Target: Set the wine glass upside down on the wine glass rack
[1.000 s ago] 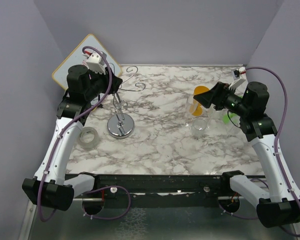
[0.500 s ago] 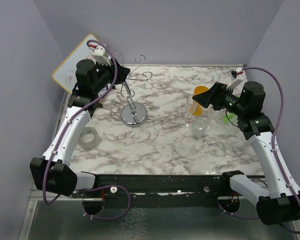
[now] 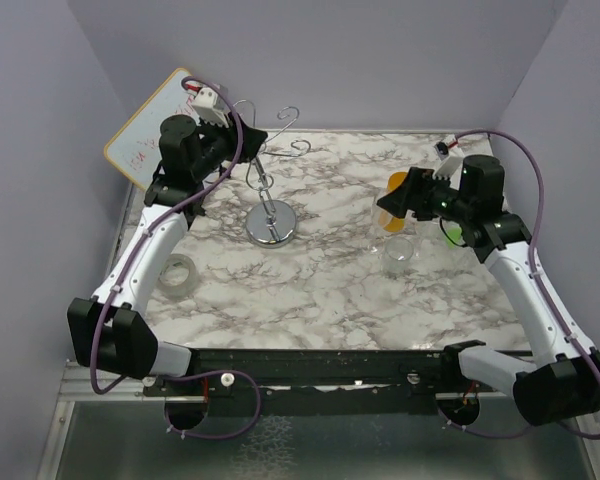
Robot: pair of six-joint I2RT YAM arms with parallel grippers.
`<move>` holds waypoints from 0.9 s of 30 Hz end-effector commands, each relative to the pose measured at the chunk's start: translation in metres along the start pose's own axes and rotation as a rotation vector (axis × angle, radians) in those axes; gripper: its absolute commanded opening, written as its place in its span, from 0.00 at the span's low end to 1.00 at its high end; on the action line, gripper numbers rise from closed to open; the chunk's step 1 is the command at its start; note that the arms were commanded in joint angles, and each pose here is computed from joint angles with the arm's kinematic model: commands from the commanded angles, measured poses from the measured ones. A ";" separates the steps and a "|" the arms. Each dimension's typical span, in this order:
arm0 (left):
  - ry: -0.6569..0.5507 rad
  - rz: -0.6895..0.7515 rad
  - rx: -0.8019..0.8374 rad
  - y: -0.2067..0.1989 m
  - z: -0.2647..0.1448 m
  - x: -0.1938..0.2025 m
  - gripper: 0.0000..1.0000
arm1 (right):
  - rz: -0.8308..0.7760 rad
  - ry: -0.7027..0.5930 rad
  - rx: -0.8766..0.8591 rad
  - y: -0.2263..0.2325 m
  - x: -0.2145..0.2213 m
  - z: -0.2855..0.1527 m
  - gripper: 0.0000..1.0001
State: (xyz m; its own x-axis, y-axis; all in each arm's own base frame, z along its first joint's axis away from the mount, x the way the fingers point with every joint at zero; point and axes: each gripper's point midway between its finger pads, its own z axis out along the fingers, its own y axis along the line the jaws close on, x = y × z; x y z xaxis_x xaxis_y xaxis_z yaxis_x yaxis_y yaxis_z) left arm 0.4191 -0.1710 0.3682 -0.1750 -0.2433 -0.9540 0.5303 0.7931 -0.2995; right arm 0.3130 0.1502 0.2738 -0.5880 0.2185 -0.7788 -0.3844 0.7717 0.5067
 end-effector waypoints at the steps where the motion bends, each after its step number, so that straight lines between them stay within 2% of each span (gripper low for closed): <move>1: -0.007 0.007 0.026 -0.004 0.013 -0.018 0.16 | -0.062 0.046 0.101 -0.008 0.005 0.005 0.76; 5: 0.044 -0.014 0.046 -0.006 0.021 -0.012 0.21 | -0.086 0.055 0.166 -0.013 0.005 0.010 0.72; 11: 0.029 -0.022 0.065 -0.018 0.013 -0.030 0.65 | -0.136 0.066 0.161 -0.003 0.003 0.019 0.61; 14: 0.003 -0.021 0.069 -0.026 0.004 -0.046 0.79 | -0.157 0.080 0.155 0.002 0.003 0.028 0.58; 17: -0.017 -0.019 0.045 -0.030 -0.007 -0.062 0.86 | -0.168 0.096 0.177 0.000 0.004 0.038 0.57; 21: -0.030 -0.022 -0.034 -0.030 -0.029 -0.077 0.90 | -0.183 0.134 0.234 -0.009 0.010 0.049 0.55; 27: -0.011 -0.032 -0.107 -0.041 -0.089 -0.075 0.94 | -0.228 0.203 0.336 -0.028 0.022 0.060 0.45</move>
State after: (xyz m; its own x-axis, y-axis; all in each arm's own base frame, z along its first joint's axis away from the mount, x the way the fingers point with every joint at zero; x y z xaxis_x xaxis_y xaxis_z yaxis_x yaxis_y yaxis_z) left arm 0.3776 -0.1565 0.4531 -0.1573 -0.2716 -0.9495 0.5000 0.8072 -0.3137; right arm 0.3497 0.1805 0.2287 -0.6427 -0.0171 -0.7659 -0.3259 0.9109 0.2532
